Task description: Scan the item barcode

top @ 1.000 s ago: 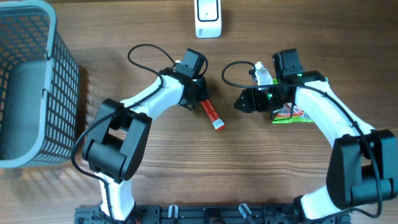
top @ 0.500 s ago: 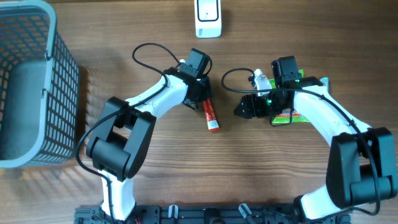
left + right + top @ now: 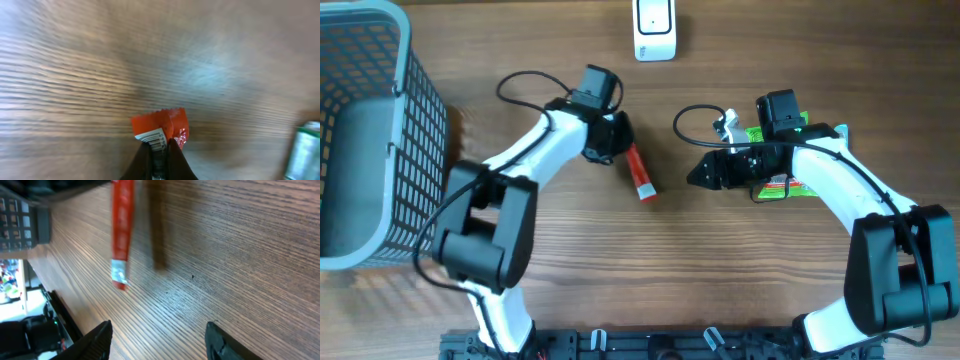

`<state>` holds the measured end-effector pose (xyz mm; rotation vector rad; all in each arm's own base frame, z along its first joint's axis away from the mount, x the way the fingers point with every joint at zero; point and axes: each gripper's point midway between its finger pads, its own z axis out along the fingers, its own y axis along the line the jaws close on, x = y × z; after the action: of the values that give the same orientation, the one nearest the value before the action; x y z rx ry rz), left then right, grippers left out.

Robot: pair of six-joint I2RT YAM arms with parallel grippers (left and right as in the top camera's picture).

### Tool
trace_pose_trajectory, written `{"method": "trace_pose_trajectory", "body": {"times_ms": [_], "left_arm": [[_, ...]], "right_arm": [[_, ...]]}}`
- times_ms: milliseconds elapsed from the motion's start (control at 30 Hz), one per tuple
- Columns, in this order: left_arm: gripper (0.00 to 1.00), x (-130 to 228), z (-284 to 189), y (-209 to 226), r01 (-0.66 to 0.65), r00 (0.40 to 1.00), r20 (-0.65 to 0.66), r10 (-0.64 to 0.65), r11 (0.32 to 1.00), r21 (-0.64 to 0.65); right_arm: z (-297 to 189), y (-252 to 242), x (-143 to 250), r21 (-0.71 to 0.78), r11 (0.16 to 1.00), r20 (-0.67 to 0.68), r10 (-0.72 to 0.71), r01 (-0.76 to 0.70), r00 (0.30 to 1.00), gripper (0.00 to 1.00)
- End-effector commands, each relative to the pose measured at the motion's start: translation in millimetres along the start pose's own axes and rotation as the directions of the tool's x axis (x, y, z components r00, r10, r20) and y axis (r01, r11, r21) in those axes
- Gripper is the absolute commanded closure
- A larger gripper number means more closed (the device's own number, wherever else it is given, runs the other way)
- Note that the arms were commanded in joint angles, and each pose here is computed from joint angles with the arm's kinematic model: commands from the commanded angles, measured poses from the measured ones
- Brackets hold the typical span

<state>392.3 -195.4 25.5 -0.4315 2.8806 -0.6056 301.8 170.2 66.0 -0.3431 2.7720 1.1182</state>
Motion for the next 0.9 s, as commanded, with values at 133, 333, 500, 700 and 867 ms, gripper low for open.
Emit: {"method": "trace_pose_trajectory", "body": {"times_ms": [133,333,500,700,867], "left_arm": [[0.96,1,-59,-47,-0.060,0.997,0.055,0.051,0.983,0.174],[0.96,11,-71,-63,-0.095,0.995,0.056,0.084,0.971,0.218],[0.96,16,-72,-68,-0.104,0.994,0.044,0.096,0.967,0.231],[0.96,19,-72,-71,-0.104,0.995,0.030,0.100,0.963,0.248],[0.96,21,-74,-74,-0.105,0.994,0.015,0.105,0.957,0.270]], "right_arm": [[10,41,1,-0.198,0.980,-0.017,-0.010,0.007,1.000,0.39],[16,77,-1,-0.326,0.941,-0.001,-0.099,0.093,0.995,0.41],[19,92,-10,-0.363,0.927,0.017,-0.094,0.094,0.995,0.49],[27,100,-6,-0.357,0.925,0.012,-0.134,0.130,0.991,0.55],[30,96,-8,-0.325,0.936,0.019,-0.136,0.135,0.991,0.63]]}}
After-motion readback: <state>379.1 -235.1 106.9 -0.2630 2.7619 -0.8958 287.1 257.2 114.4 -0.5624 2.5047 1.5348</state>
